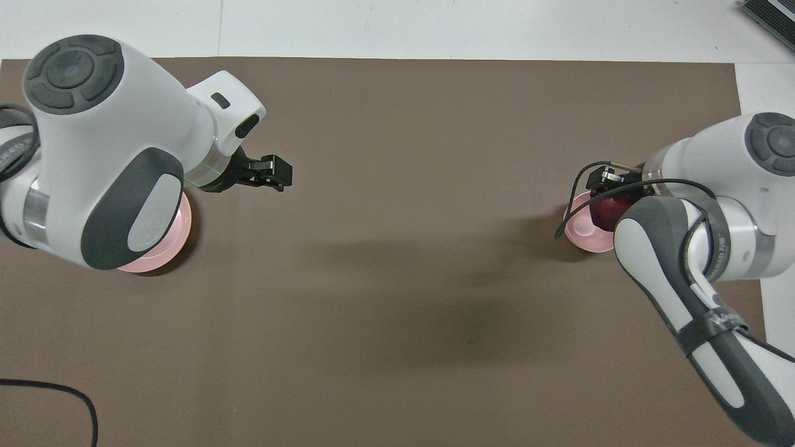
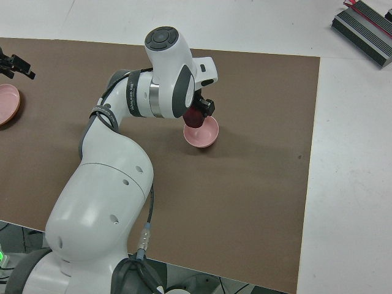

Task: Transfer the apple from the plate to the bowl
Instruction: 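Lower the apple into the pink bowl with the right gripper while the left gripper retracts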

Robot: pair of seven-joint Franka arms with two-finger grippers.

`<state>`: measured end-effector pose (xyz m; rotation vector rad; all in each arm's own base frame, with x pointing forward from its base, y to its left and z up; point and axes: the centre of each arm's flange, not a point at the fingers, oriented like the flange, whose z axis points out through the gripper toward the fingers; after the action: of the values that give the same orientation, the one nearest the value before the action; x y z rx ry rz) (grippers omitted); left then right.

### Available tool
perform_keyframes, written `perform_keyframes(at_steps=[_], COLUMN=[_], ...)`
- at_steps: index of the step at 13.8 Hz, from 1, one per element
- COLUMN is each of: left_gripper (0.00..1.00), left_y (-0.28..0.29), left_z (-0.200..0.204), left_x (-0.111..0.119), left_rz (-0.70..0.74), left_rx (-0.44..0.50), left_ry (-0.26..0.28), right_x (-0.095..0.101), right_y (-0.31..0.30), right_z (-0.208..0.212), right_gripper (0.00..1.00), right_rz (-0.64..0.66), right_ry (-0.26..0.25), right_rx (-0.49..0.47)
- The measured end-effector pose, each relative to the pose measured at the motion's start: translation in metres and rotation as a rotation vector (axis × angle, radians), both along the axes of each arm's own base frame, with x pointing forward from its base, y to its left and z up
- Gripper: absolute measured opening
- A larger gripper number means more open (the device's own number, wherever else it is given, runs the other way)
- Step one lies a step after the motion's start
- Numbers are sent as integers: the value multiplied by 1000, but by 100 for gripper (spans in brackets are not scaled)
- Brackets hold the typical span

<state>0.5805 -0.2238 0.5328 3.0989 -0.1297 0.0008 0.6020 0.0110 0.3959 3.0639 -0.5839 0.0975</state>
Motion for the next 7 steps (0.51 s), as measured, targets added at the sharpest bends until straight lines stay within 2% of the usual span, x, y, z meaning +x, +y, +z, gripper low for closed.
perform_keyframes(at_steps=[7], left_gripper=[100], left_y=[57], left_z=[40], left_x=[-16], left_rz=[-41], left_rx=[69], left_ry=[31], right_x=[-2], right_y=[0], right_z=[-35], right_gripper=[74], right_rz=[-31], right_ry=[20], right_rx=[-1])
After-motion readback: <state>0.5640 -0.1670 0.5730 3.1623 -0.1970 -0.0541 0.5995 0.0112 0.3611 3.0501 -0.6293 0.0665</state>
